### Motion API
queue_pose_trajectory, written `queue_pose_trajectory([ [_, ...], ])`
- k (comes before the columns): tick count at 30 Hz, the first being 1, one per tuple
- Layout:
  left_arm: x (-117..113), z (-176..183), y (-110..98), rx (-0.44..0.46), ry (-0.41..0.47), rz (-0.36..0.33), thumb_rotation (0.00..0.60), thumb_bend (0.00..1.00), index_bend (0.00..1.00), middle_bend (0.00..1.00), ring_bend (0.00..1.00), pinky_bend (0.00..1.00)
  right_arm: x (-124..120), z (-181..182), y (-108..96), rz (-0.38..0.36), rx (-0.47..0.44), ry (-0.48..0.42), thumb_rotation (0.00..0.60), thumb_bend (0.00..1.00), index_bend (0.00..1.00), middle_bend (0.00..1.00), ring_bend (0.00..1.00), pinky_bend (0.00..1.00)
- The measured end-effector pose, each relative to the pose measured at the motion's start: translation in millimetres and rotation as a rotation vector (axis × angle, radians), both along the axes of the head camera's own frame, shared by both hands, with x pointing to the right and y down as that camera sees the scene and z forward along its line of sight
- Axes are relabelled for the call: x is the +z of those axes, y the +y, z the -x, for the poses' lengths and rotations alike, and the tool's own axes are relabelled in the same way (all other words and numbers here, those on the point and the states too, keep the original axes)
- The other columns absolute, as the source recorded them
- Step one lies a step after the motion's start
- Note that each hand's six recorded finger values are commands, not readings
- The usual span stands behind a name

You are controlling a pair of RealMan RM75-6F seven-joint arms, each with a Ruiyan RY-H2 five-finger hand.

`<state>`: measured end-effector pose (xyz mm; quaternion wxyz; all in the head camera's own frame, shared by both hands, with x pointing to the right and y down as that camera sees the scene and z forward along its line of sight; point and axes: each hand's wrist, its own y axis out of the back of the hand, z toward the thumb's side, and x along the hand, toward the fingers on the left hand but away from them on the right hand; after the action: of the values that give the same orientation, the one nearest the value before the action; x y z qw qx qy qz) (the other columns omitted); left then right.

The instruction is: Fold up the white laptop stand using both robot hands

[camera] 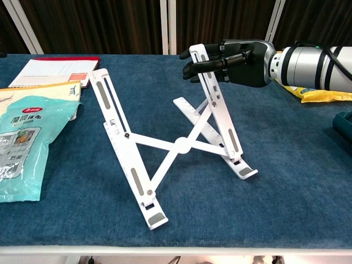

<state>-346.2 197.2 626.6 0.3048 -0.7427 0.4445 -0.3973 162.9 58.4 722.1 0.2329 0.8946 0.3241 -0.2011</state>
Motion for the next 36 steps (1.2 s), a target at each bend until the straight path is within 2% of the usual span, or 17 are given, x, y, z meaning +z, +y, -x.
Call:
queue_pose_trajectory([
  [7, -4.0, 2.5, 2.5, -0.010, 0.005, -0.010, 0.600, 0.00, 0.19, 0.05, 0.03, 0.16, -27.7, -13.7, 17.6, -0.036, -0.029, -0.126, 0.600, 0.08, 0.45, 0.53, 0.32, 0.22],
  [13, -6.0, 4.0, 5.4, -0.009, 0.008, -0.011, 0.600, 0.00, 0.19, 0.05, 0.03, 0.16, -41.3, -41.9, 40.4, -0.036, -0.033, -0.138, 0.600, 0.13, 0.46, 0.55, 0.34, 0.25],
  [23, -8.0, 4.3, 8.7, -0.011, 0.021, -0.017, 0.600, 0.00, 0.19, 0.05, 0.03, 0.16, -38.1, -72.1, 61.8, -0.008, 0.010, -0.108, 0.600, 0.16, 0.46, 0.55, 0.34, 0.25],
  [36, -7.9, 16.1, 14.0, -0.041, 0.013, -0.013, 0.600, 0.00, 0.19, 0.05, 0.03, 0.17, -18.0, -61.3, 83.7, 0.020, -0.034, -0.082, 0.600, 0.21, 0.46, 0.55, 0.35, 0.26],
])
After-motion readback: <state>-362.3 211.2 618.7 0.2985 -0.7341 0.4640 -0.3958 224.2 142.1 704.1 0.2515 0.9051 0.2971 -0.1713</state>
